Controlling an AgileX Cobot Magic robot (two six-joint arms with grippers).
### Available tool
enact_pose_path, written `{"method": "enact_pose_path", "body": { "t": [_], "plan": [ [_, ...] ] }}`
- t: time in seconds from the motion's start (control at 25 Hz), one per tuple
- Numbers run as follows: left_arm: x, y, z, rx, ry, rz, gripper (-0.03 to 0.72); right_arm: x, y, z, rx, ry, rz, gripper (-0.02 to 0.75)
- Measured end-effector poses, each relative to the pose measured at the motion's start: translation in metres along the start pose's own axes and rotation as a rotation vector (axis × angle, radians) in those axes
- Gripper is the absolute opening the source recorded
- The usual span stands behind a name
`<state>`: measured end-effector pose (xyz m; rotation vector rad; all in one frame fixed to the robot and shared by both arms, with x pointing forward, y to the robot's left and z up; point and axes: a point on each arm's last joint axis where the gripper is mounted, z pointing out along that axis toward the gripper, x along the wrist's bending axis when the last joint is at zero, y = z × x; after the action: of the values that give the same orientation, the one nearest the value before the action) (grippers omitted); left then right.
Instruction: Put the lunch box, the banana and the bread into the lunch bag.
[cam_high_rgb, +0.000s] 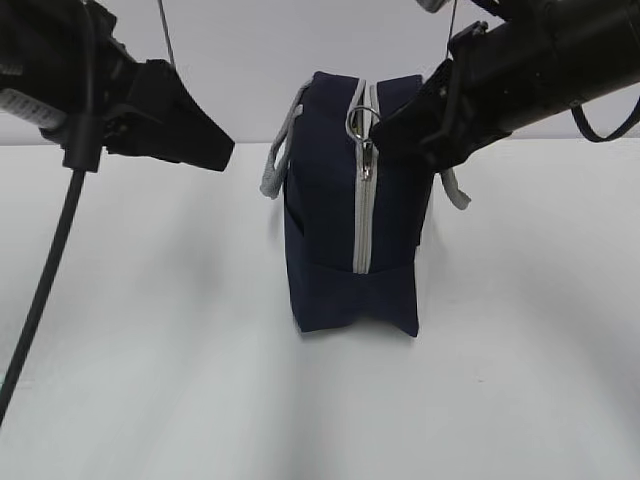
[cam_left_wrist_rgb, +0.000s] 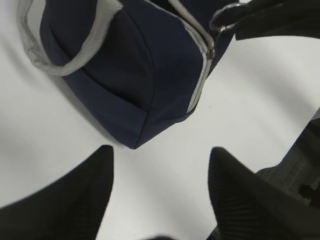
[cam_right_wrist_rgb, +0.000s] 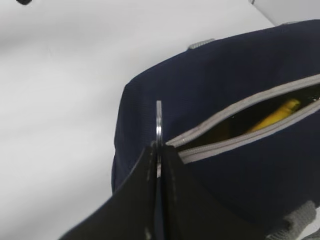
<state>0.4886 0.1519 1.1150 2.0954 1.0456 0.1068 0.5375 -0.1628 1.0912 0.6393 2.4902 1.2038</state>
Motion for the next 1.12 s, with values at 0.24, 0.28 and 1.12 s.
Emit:
{"method": "enact_pose_path", "body": {
  "t": [0.24, 0.28, 1.12],
  "plan": [
    [0.004, 0.004, 0.021, -0.024, -0.054, 0.042, 0.424, -0.007, 0.003, 0.0, -0.034, -0.073, 0.012, 0.0],
    [0.006, 0.004, 0.026, -0.019, -0.064, 0.045, 0.424, -0.008, 0.004, 0.0, -0.039, -0.083, 0.014, 0.0],
    [0.025, 0.012, 0.093, -0.154, -0.171, 0.084, 0.424, -0.015, 0.009, -0.002, -0.107, -0.156, 0.071, 0.0]
  ]
}}
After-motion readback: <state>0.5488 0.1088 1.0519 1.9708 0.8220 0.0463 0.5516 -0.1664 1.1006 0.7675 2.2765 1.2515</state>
